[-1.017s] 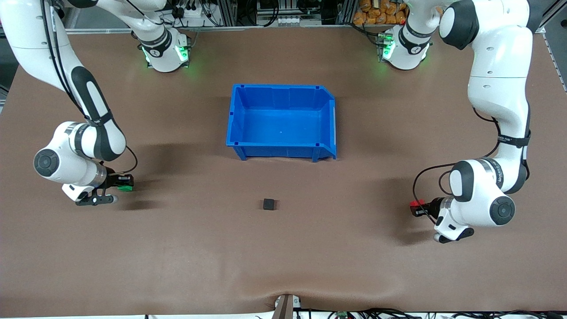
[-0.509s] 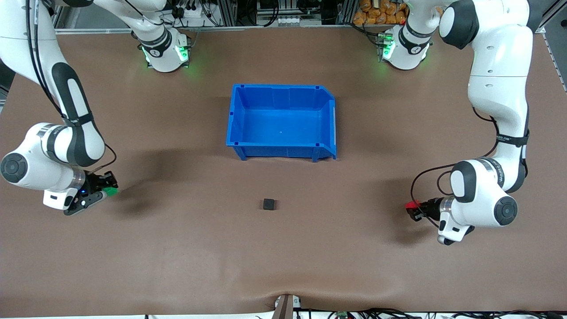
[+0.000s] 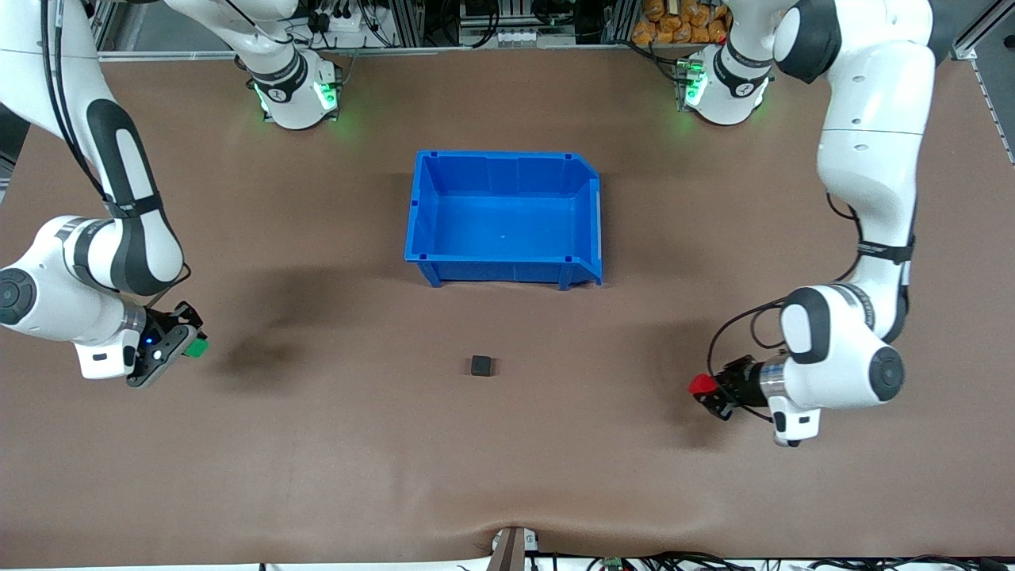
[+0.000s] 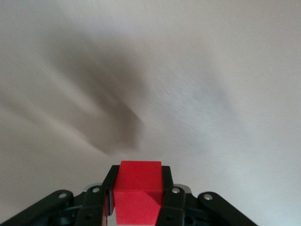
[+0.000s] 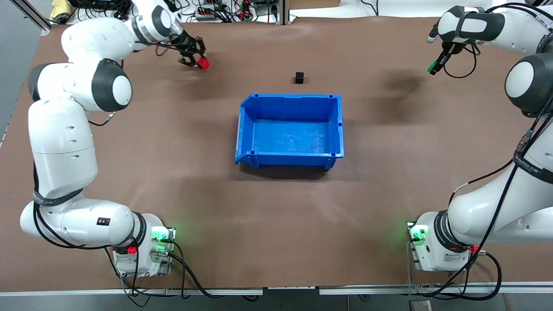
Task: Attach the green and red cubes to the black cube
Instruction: 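Carry the red cube with the left gripper toward the black cube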
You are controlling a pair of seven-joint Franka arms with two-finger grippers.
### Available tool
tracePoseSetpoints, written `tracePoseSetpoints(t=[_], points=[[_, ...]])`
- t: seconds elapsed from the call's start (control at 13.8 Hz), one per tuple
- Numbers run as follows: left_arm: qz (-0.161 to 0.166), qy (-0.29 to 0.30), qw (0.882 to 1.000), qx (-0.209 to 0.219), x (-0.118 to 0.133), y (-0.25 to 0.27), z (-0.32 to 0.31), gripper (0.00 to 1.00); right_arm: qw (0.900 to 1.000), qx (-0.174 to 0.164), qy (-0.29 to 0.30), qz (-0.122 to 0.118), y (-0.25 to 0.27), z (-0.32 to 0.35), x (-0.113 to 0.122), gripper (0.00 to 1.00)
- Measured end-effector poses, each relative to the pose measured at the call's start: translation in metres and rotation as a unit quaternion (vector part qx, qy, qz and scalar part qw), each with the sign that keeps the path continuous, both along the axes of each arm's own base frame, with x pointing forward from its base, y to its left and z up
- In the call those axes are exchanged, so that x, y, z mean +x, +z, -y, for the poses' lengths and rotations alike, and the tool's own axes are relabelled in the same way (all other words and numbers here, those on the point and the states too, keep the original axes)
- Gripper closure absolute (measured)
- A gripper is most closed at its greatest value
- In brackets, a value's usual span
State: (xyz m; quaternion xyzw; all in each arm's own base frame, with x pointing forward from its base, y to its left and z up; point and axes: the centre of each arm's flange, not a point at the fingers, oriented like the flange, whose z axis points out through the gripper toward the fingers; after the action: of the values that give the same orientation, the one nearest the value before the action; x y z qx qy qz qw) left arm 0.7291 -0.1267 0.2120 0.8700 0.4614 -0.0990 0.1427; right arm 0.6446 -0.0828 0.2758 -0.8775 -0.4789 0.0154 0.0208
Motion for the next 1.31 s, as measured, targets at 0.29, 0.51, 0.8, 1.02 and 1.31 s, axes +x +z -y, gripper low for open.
tracePoseSetpoints(t=[0.29, 0.51, 0.8, 1.02, 1.31], points=[[-0.003, 0.08, 0.997, -0.002, 0.002, 0.002, 0.048, 0.61, 0.993, 0.004, 0.116, 0.015, 0.013, -0.041, 0.01, 0.61], [-0.03, 0.167, 0.985, -0.035, 0.006, -0.008, 0.044, 0.61, 0.984, 0.008, 0.178, 0.028, 0.023, -0.084, 0.018, 0.61], [-0.05, 0.216, 0.974, -0.036, -0.004, -0.011, 0.093, 0.61, 0.972, 0.01, 0.227, 0.051, 0.043, -0.143, 0.029, 0.61], [-0.046, 0.247, 0.968, -0.014, -0.025, -0.01, 0.162, 0.61, 0.965, 0.012, 0.256, 0.057, 0.038, -0.184, 0.037, 0.61], [-0.046, 0.244, 0.969, -0.009, -0.037, -0.009, 0.191, 0.61, 0.956, 0.013, 0.286, 0.056, 0.02, -0.215, 0.047, 0.61]])
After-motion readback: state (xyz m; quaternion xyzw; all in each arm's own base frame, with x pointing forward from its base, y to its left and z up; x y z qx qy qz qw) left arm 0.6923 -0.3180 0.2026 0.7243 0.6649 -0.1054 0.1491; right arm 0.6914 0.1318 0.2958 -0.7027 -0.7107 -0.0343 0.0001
